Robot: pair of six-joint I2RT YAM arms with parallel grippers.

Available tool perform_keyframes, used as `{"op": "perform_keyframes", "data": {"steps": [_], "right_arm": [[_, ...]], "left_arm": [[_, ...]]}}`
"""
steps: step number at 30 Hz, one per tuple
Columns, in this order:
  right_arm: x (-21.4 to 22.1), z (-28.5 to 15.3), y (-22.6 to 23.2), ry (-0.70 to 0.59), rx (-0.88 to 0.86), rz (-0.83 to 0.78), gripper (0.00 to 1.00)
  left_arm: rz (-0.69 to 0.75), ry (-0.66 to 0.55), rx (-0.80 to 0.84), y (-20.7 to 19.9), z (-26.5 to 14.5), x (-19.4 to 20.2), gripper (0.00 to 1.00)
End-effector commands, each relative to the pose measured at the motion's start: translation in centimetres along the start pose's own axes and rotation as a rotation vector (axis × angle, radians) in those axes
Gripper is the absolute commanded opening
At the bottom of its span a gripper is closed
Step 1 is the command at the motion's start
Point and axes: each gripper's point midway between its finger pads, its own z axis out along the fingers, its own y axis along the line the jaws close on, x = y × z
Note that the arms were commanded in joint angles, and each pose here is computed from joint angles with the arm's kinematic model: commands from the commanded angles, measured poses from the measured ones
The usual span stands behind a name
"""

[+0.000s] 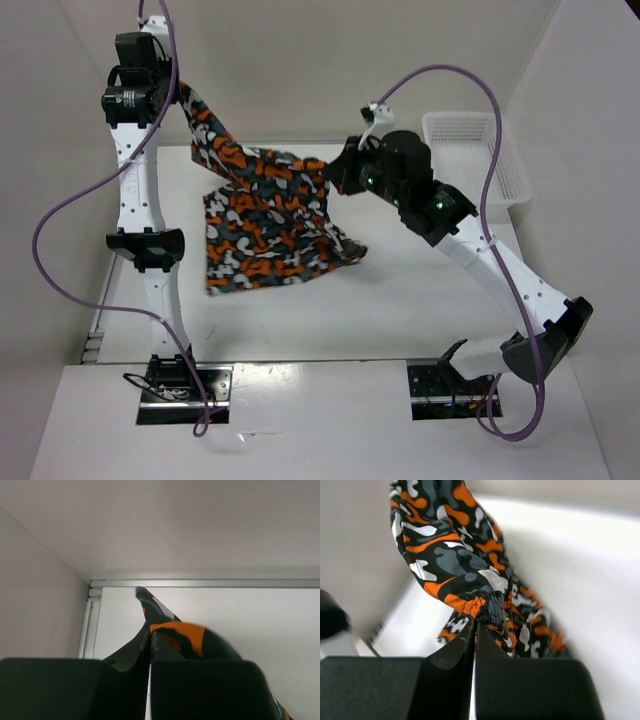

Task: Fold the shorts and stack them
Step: Fold the shorts

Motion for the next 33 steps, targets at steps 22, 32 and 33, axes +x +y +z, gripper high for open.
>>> {"op": "perform_keyframes", "data": {"steps": [22,32,33], "right_arm": [[0.5,6.3,-26.2,-0.024,0.387,0.228,0.00],[7.8,2.7,-27.4,0.134,0.441,0.333,0.00],[9.6,2.6,-27.5,0.172,0.442,0.349,0.00]], "left_arm": [[0.071,0.154,0.101,-7.1,3.8,5.7,0.00],[0.164,0.622,0.085,-6.2,-4.9,17.3,0.00],[0.184,0.646,0.037,-5.3,-5.3,18.7,0.00]]}}
